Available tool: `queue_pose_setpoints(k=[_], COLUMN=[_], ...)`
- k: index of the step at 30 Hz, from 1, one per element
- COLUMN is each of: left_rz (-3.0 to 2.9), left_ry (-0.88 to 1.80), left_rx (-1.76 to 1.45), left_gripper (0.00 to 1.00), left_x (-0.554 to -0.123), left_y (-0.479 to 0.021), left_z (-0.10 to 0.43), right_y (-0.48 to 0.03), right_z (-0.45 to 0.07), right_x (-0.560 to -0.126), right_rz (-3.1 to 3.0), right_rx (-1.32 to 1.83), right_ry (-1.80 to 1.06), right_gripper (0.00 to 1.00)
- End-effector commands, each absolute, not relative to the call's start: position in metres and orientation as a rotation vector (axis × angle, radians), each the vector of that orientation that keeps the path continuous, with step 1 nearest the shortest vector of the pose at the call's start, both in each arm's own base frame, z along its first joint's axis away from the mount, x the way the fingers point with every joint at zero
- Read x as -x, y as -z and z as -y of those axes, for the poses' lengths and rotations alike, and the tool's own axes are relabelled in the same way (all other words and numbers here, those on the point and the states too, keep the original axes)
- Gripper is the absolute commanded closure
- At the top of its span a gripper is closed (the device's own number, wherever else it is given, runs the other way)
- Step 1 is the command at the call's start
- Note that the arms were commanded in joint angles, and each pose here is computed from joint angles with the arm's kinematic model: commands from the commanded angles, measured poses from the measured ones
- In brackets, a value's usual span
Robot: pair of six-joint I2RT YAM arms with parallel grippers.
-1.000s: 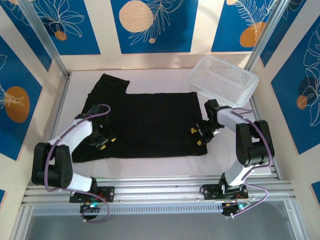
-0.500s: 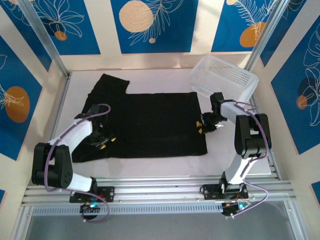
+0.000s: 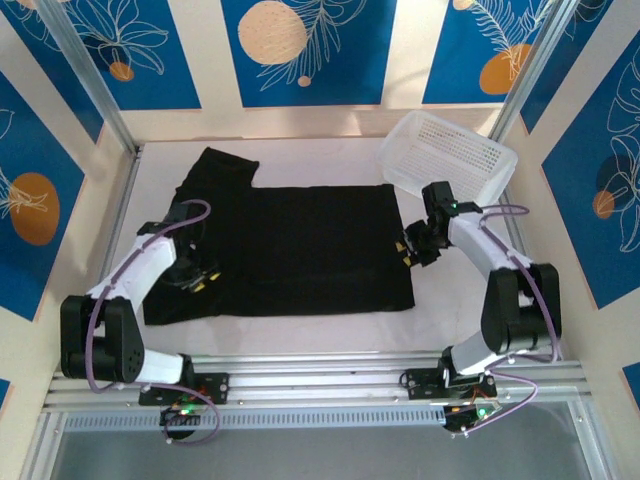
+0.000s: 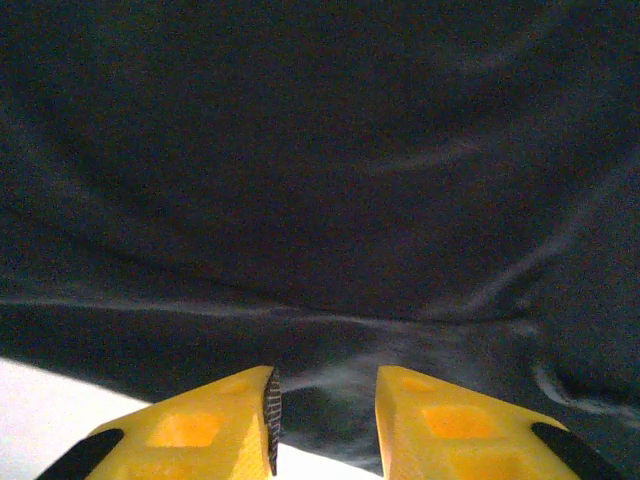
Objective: Fold and stack the t-shirts
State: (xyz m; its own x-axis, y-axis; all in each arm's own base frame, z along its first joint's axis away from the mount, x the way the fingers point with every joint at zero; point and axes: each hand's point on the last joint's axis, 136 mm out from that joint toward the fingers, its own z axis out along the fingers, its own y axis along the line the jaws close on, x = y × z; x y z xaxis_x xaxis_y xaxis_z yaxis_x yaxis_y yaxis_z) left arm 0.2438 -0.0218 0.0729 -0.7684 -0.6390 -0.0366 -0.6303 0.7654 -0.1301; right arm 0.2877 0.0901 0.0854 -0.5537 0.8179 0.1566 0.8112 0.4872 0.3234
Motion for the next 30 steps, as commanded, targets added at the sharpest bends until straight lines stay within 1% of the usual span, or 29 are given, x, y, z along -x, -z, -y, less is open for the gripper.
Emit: queue_pose_setpoints(k=[1, 3, 5, 9, 12, 15, 21, 26, 30], left_rz=[-2.878, -2.846, -2.827, -2.824, -2.806, -2.791, -2.844, -2.852, -2.871], left_ry=[0.058, 0.064, 0.058, 0.026, -0.090, -0.184, -0.279, -0.297, -0.286], left_rx=[1.211, 1.288, 1.341, 1.477, 1.541, 1.514, 1.477, 1.455, 1.454], left_gripper=[0.69, 0.70, 0.69, 0.70, 0.73, 0.73, 0.73, 0.74, 0.73], left_x=[-0.216, -0.215, -0.218, -0.218, -0.216, -0.222, -0.222, -0.214, -0.195], left_y=[-0.068, -0.064, -0.058, -0.032, -0.019, -0.016, -0.011, -0.015, -0.018], left_z=[-0.007, -0.017, -0.026, -0.043, -0.067, -0.086, -0.102, -0.102, -0.094], right_y=[-0.066, -0.055, -0.041, -0.021, -0.010, -0.006, -0.007, -0.013, -0.015], right_z=[-0.105, -0.118, -0.123, -0.110, -0.100, -0.092, -0.082, -0.079, -0.082], right_x=[-0.244, -0.234, -0.226, -0.226, -0.217, -0.205, -0.192, -0.183, -0.171], right_rz=[-2.872, -2.922, -2.959, -3.007, -3.073, -3.119, -3.109, -3.148, -3.171], right_rx=[-1.398, -1.393, -1.422, -1.431, -1.525, -1.579, -1.611, -1.553, -1.554], right_ry=[-0.532, -0.577, -0.550, -0.404, -0.277, -0.144, -0.050, 0.001, -0.023], right_gripper=[0.70, 0.70, 0.71, 0.71, 0.70, 0.70, 0.68, 0.68, 0.66])
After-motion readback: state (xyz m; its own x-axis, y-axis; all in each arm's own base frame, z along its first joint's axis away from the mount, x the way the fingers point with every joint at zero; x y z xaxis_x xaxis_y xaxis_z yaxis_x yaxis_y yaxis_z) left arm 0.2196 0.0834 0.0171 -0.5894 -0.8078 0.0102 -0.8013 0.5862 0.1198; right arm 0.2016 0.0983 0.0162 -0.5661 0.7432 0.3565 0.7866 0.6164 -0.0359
